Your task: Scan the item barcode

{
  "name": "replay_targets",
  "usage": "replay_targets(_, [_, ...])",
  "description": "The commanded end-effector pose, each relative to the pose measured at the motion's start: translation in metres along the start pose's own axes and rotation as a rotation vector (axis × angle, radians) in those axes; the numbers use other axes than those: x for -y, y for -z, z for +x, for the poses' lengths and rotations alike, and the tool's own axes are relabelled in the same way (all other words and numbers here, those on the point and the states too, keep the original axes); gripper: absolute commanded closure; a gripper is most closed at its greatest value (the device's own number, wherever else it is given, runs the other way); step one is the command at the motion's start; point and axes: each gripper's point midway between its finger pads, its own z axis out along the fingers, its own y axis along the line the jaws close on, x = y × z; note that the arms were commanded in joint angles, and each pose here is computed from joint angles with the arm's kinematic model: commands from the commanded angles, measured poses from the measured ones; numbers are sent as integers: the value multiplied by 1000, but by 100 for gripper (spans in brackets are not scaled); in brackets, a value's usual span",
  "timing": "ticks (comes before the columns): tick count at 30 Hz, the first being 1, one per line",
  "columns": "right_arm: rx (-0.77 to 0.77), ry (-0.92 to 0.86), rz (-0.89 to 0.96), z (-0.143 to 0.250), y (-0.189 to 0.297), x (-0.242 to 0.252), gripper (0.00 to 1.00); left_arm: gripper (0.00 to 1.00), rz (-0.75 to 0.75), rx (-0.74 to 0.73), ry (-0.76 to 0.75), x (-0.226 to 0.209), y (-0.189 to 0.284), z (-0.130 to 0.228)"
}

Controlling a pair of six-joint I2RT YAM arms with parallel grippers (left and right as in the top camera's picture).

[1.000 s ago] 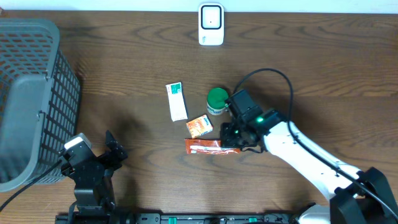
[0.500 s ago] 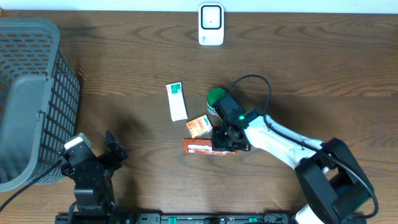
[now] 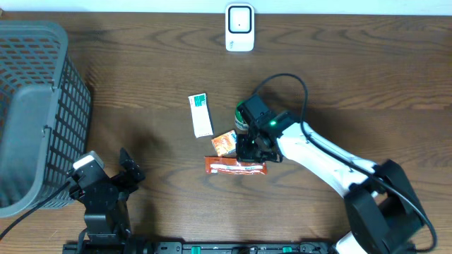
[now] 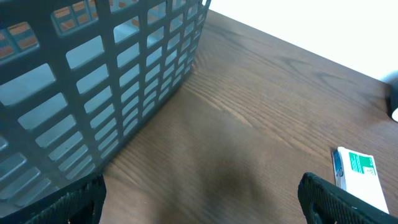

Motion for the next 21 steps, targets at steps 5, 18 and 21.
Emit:
replay_targets(5, [19,54,-17,6,8,-17,99,2,-7,1,6,-2,0,0])
replay_targets(18, [-30,18,119,23,-30,1,99,1,-7,1,6,-2,0,0])
replay_targets(21, [-38,12,130,25,-32,3,99,2,-7,1,6,-2,0,0])
